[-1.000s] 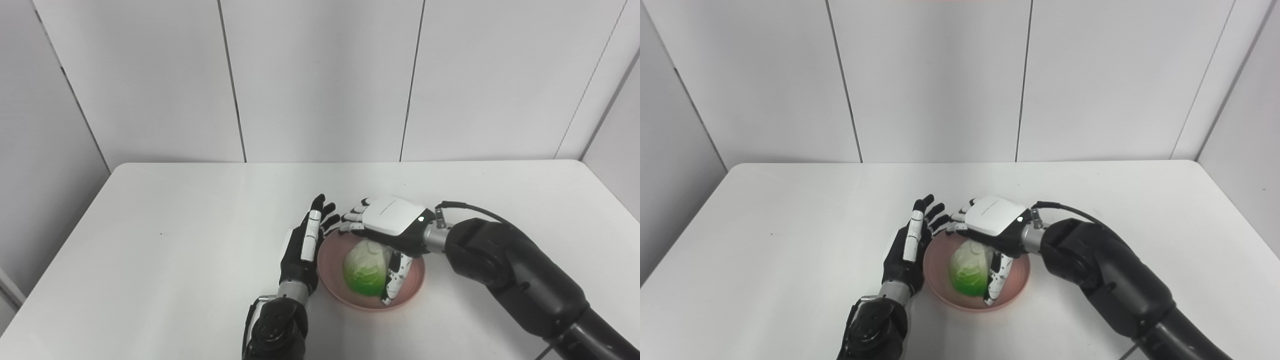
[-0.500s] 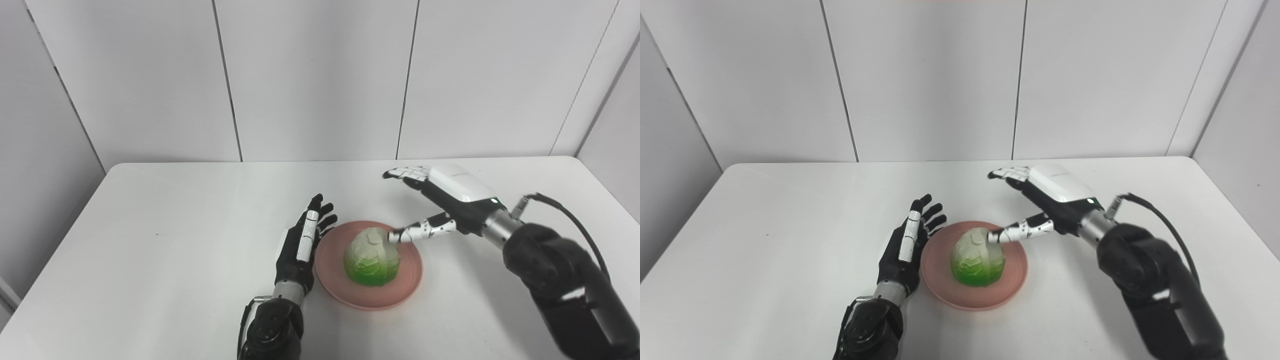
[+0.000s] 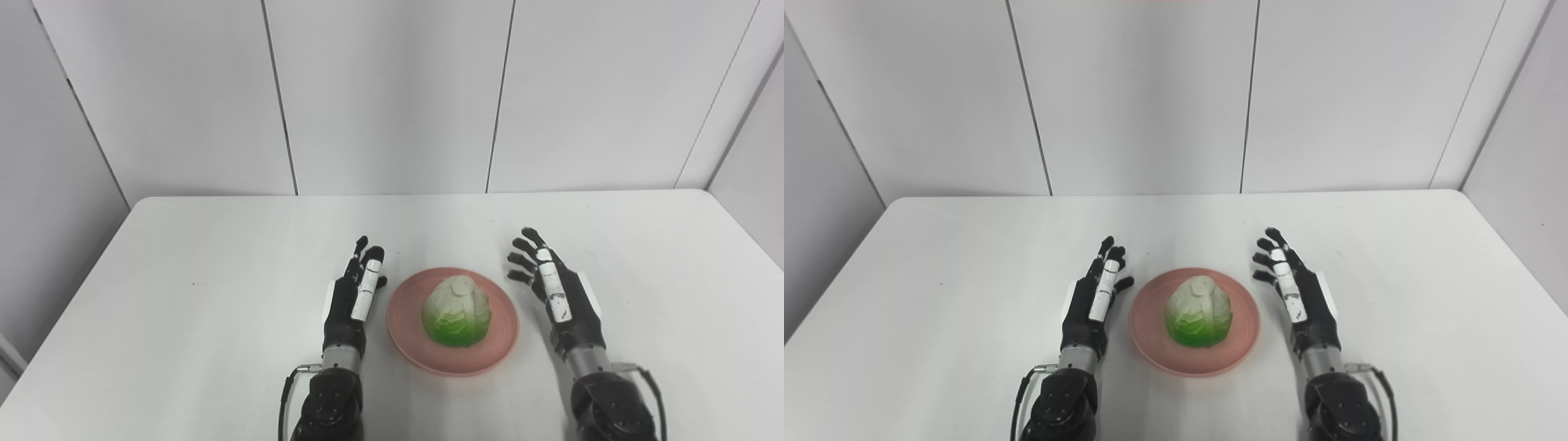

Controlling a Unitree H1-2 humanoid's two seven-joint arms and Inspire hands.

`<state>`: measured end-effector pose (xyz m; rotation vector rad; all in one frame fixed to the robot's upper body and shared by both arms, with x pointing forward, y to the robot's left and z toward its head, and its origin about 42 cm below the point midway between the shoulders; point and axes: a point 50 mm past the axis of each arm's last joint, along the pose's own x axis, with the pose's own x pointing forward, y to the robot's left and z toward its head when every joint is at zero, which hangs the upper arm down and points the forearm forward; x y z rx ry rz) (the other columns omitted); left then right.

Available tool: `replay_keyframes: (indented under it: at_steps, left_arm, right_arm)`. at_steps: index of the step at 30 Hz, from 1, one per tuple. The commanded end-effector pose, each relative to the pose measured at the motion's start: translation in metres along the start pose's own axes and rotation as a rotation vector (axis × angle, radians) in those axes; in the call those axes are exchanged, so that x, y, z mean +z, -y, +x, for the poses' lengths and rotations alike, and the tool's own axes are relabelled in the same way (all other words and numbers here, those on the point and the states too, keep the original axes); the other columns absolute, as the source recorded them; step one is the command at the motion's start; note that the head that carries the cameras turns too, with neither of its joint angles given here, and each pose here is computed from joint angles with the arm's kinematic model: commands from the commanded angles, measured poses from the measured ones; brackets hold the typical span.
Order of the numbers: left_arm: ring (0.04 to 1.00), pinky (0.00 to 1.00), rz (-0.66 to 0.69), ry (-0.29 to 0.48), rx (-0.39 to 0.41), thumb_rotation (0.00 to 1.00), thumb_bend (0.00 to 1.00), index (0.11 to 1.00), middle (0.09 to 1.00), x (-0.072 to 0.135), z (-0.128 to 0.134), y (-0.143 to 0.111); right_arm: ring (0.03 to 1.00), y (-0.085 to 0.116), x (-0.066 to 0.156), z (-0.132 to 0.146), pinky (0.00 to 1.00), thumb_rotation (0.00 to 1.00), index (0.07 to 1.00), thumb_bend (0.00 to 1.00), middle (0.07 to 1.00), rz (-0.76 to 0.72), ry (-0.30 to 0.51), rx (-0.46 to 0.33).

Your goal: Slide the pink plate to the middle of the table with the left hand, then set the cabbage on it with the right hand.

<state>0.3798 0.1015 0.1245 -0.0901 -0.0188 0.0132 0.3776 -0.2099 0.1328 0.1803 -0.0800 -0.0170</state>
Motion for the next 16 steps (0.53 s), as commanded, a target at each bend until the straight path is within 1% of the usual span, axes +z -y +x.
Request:
replay_keyframes:
  at_steps: [1, 2, 4, 7, 11, 16]
  left_arm:
    - [0.939, 0.96, 0.011, 0.054, 0.045, 0.85, 0.70, 0.922, 0.945, 0.008, 0.001, 0.000]
    - [0.945, 0.95, 0.015, 0.059, 0.055, 0.86, 0.68, 0.925, 0.951, 0.006, 0.000, 0.001]
    - [0.952, 0.96, 0.018, 0.065, 0.068, 0.87, 0.67, 0.932, 0.955, 0.005, -0.001, 0.001]
    - [0.976, 0.98, 0.021, 0.059, 0.067, 0.90, 0.66, 0.955, 0.974, 0.003, -0.002, 0.002]
    - [0.997, 0.99, 0.036, 0.040, 0.060, 0.93, 0.68, 0.986, 0.994, 0.005, -0.002, 0.000]
    - [1.000, 1.00, 0.040, 0.019, 0.045, 0.96, 0.67, 1.000, 1.000, 0.009, 0.002, -0.003]
  right_arm:
    - [0.822, -0.007, 0.013, 0.008, 0.76, 0.92, 0.879, 0.82, 0.874, 0.078, 0.035, -0.025]
    - [0.836, -0.008, 0.010, 0.006, 0.78, 0.93, 0.887, 0.80, 0.883, 0.110, 0.015, -0.040]
    - [0.854, -0.010, 0.006, 0.003, 0.80, 0.94, 0.899, 0.78, 0.895, 0.139, -0.002, -0.051]
    - [0.858, -0.011, -0.001, -0.001, 0.80, 0.96, 0.909, 0.78, 0.902, 0.130, -0.024, -0.061]
    - [0.868, -0.010, -0.007, -0.004, 0.83, 0.98, 0.889, 0.76, 0.907, 0.121, -0.033, -0.057]
    - [0.864, -0.007, -0.007, -0.006, 0.82, 0.96, 0.885, 0.76, 0.902, 0.102, -0.030, -0.060]
